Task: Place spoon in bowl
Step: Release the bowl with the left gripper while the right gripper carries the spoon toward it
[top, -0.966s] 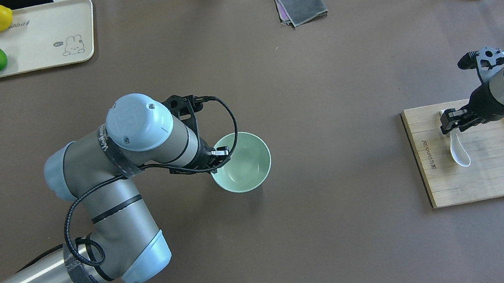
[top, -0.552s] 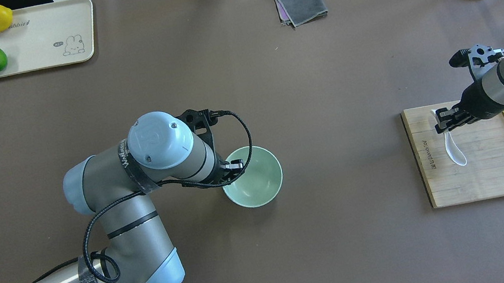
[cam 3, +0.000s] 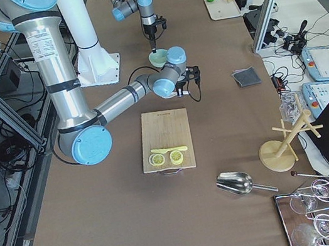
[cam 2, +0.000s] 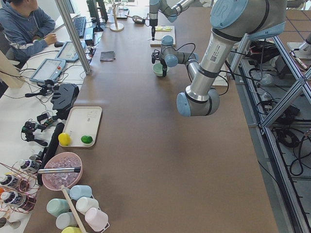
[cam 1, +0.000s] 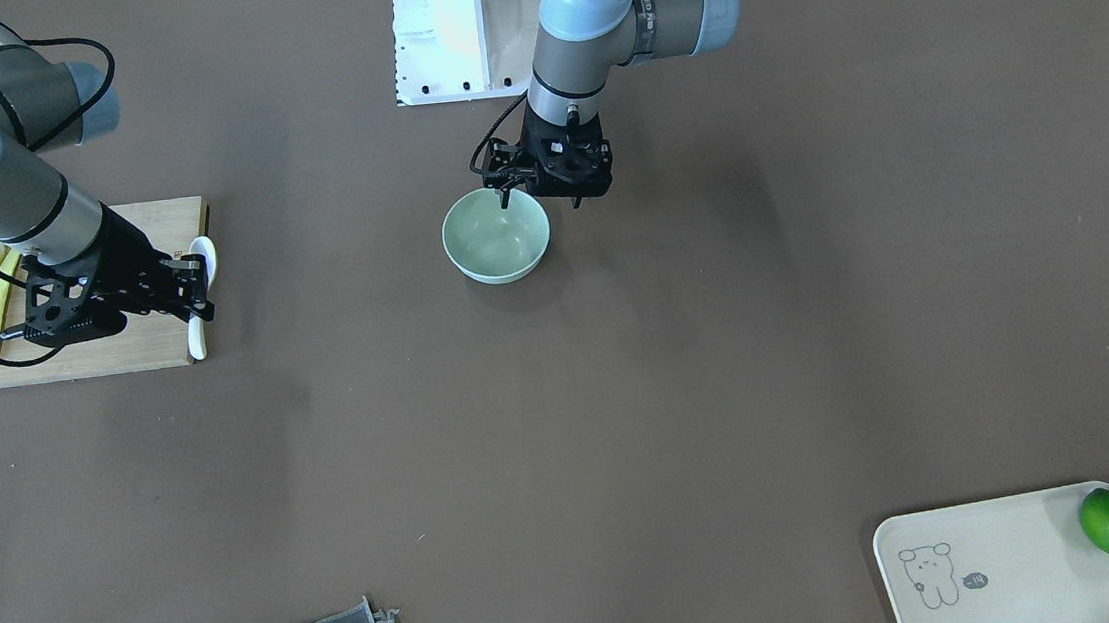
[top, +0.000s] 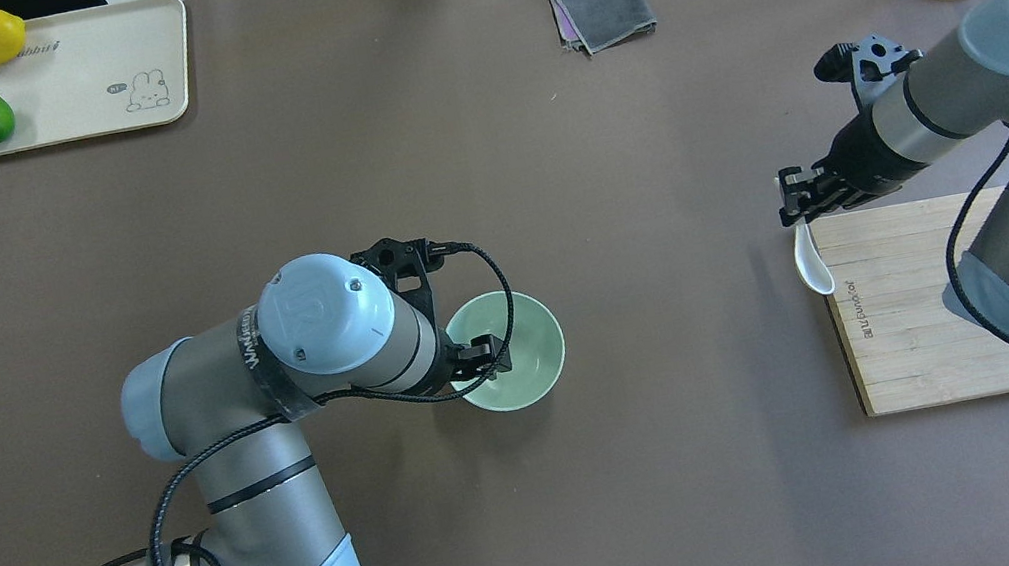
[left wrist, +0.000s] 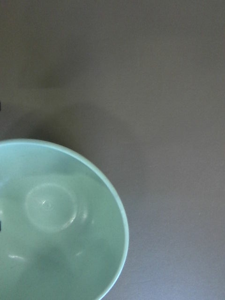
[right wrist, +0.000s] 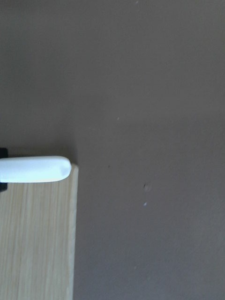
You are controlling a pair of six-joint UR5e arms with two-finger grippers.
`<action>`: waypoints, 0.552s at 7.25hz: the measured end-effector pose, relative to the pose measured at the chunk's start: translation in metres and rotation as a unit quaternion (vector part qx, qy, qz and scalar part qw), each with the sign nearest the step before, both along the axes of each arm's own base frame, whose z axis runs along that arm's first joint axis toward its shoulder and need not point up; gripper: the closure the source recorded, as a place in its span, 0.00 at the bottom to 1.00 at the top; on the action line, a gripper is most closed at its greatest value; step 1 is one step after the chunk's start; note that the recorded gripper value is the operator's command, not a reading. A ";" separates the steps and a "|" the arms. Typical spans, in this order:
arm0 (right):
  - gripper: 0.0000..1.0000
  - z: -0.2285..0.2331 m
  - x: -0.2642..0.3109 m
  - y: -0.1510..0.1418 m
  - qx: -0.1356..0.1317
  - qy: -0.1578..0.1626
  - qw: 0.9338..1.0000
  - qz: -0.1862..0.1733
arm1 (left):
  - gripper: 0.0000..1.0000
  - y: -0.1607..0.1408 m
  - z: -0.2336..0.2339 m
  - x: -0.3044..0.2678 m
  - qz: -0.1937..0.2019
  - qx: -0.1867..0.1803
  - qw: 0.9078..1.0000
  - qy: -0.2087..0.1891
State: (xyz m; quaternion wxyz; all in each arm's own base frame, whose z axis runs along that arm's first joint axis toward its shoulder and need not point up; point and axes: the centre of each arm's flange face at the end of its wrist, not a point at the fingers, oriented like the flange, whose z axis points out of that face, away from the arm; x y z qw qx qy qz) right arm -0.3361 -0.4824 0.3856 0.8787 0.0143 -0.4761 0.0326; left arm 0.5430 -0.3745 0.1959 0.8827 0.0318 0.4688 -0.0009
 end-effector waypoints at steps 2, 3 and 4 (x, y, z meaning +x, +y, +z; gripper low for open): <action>1.00 -0.088 -0.050 -0.004 -0.027 -0.023 0.999 0.037 | 0.03 -0.037 -0.009 -0.106 0.024 0.018 1.000 -0.002; 1.00 -0.121 -0.083 0.009 -0.034 -0.033 0.997 0.054 | 0.03 -0.050 0.010 -0.151 0.041 0.040 0.998 -0.010; 1.00 -0.147 -0.119 0.031 -0.035 -0.038 0.996 0.071 | 0.03 -0.064 0.037 -0.193 0.059 0.059 0.996 -0.018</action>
